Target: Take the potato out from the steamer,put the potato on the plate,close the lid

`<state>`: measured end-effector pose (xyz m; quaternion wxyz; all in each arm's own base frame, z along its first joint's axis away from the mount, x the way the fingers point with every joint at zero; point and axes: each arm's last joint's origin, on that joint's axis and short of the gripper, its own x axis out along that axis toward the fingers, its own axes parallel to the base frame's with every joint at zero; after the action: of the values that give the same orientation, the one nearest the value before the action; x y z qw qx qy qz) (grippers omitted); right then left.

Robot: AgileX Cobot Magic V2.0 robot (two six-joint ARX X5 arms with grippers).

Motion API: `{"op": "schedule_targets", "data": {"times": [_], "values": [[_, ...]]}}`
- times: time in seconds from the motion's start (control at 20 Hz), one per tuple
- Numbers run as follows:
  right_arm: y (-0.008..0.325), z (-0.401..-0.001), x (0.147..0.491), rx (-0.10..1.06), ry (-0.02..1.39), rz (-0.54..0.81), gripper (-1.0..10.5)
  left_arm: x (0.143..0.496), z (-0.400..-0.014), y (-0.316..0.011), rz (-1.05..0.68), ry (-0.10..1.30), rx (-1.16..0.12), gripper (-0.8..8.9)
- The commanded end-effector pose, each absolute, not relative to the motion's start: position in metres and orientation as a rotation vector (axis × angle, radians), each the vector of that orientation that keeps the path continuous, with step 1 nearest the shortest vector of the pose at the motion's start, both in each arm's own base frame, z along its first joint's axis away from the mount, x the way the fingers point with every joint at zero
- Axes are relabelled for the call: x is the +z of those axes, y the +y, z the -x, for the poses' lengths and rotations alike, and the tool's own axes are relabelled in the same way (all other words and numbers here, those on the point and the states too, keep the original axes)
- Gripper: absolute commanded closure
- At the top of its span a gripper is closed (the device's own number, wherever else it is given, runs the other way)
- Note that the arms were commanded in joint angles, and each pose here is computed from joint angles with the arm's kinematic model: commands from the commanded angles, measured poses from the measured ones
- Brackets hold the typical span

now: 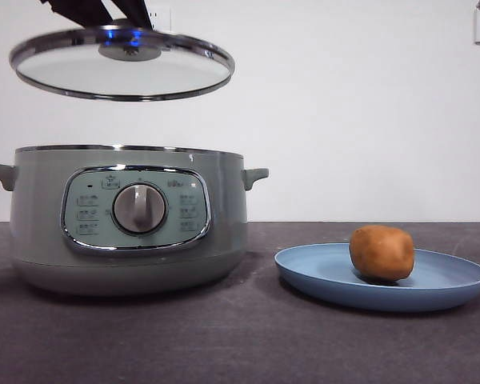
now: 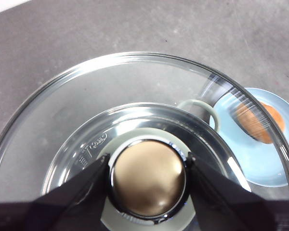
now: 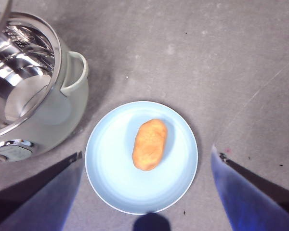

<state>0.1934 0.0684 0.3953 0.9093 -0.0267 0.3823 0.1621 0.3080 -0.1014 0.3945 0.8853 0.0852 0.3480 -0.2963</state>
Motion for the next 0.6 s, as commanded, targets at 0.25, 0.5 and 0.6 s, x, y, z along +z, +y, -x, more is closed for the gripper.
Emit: {"op": "schedule_targets", "data": {"times": [0.25,0.5,0.6], "values": [[0.069,-0.194,0.394,0.325,0.793,0.040,5.1,0.351,-0.311,-0.116,-0.148,0.729,-0.646,8.21],[0.069,-0.194,0.394,0.326,0.793,0.040,5.1,0.332,-0.312,-0.115,-0.173,0.767,-0.581,8.21],[0.069,-0.194,0.394,0.325,0.793,0.040,5.1,0.332,-0.313,-0.115,-0.176,0.761,-0.574,8.21]]}}
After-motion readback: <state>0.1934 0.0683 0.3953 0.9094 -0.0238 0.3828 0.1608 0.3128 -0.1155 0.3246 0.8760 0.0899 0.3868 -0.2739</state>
